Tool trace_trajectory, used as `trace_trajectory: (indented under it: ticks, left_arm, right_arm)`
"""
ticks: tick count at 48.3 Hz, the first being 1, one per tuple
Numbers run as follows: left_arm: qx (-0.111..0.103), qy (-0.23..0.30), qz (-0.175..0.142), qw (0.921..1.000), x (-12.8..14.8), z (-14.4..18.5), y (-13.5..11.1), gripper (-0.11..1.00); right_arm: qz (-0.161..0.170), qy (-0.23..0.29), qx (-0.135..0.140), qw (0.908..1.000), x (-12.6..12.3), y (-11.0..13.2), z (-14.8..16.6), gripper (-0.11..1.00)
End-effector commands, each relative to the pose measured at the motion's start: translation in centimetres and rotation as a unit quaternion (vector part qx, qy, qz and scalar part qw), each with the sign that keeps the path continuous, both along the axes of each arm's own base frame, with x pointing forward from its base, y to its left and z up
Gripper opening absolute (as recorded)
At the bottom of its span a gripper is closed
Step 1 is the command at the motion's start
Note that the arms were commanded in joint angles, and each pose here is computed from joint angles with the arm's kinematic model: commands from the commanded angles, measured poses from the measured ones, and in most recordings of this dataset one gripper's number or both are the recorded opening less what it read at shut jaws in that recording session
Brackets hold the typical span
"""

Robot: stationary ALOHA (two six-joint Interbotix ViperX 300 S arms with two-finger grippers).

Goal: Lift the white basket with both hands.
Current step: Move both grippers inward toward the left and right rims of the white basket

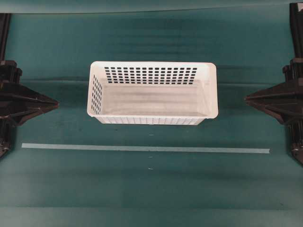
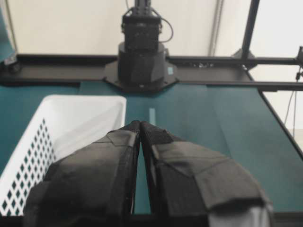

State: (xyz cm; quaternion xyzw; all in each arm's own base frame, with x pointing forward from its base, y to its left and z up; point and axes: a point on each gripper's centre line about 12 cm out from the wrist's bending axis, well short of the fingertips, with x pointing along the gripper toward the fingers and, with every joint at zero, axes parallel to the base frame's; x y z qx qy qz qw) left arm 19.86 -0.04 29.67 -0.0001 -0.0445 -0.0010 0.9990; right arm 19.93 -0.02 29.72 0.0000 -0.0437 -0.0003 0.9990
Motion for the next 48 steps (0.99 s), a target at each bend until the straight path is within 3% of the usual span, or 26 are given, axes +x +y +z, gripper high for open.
trace_trajectory:
  ticks: [1,5,9,15,17,21,24,25,27,31,32,39,43,46,48]
  left_arm:
    - [-0.025,-0.007,-0.011,0.9996,0.6,1.0,-0.3,0.14]
    - [-0.055,-0.014,-0.009,0.9983,0.9,1.8,-0.1,0.10]
    - [-0.087,-0.023,-0.006,0.9959,1.0,2.6,0.2,-0.01]
    - [-0.128,-0.015,0.008,0.9916,1.2,3.3,0.9,-0.04]
    - [-0.147,-0.007,0.015,0.9890,1.3,3.4,1.2,-0.04]
    - [-0.203,0.013,0.031,0.9786,1.4,3.9,2.0,-0.05]
    - [-0.256,0.034,0.049,0.9648,1.5,4.0,2.6,-0.05]
    - [-0.285,0.047,0.058,0.9556,1.7,3.9,2.9,-0.05]
    - [-0.321,0.065,0.071,0.9423,1.8,3.7,3.2,-0.05]
    - [-0.377,0.097,0.090,0.9166,2.1,3.4,3.5,-0.05]
    - [-0.388,0.103,0.093,0.9113,2.2,3.4,3.5,-0.05]
    - [-0.427,0.134,0.112,0.8871,3.0,3.7,3.7,-0.05]
    - [-0.456,0.147,0.127,0.8686,3.4,3.9,3.9,-0.05]
    - [-0.480,0.156,0.145,0.8512,3.7,3.7,4.3,-0.05]
    - [-0.493,0.161,0.156,0.8405,3.9,3.4,4.7,-0.05]
  right_arm:
    - [-0.004,-0.005,0.019,0.9998,0.3,-0.2,0.6,0.14]
    - [-0.016,0.013,0.096,0.9952,0.7,-0.7,1.2,0.09]
    - [-0.033,0.065,0.180,0.9810,1.3,-1.3,1.0,0.01]
    - [-0.064,0.154,0.280,0.9455,2.0,-2.4,0.0,-0.01]
    - [-0.077,0.185,0.317,0.9267,2.4,-2.9,0.0,-0.01]
    - [-0.093,0.227,0.363,0.8990,3.1,-3.4,0.6,-0.01]
    - [-0.106,0.249,0.390,0.8802,3.6,-3.9,1.0,-0.01]
    - [-0.111,0.256,0.397,0.8745,3.7,-4.1,1.1,-0.01]
    - [-0.124,0.264,0.410,0.8639,4.0,-4.7,1.2,-0.01]
    - [-0.148,0.275,0.436,0.8439,4.5,-5.7,1.4,-0.01]
    - [-0.155,0.279,0.443,0.8379,4.5,-6.0,1.3,-0.01]
    - [-0.210,0.345,0.509,0.7600,4.0,-7.4,-0.7,-0.01]
    - [-0.230,0.371,0.535,0.7231,3.9,-7.7,-1.3,-0.01]
    - [-0.243,0.385,0.550,0.7003,3.9,-7.8,-1.6,-0.01]
    - [-0.252,0.388,0.556,0.6903,3.7,-7.9,-1.8,-0.01]
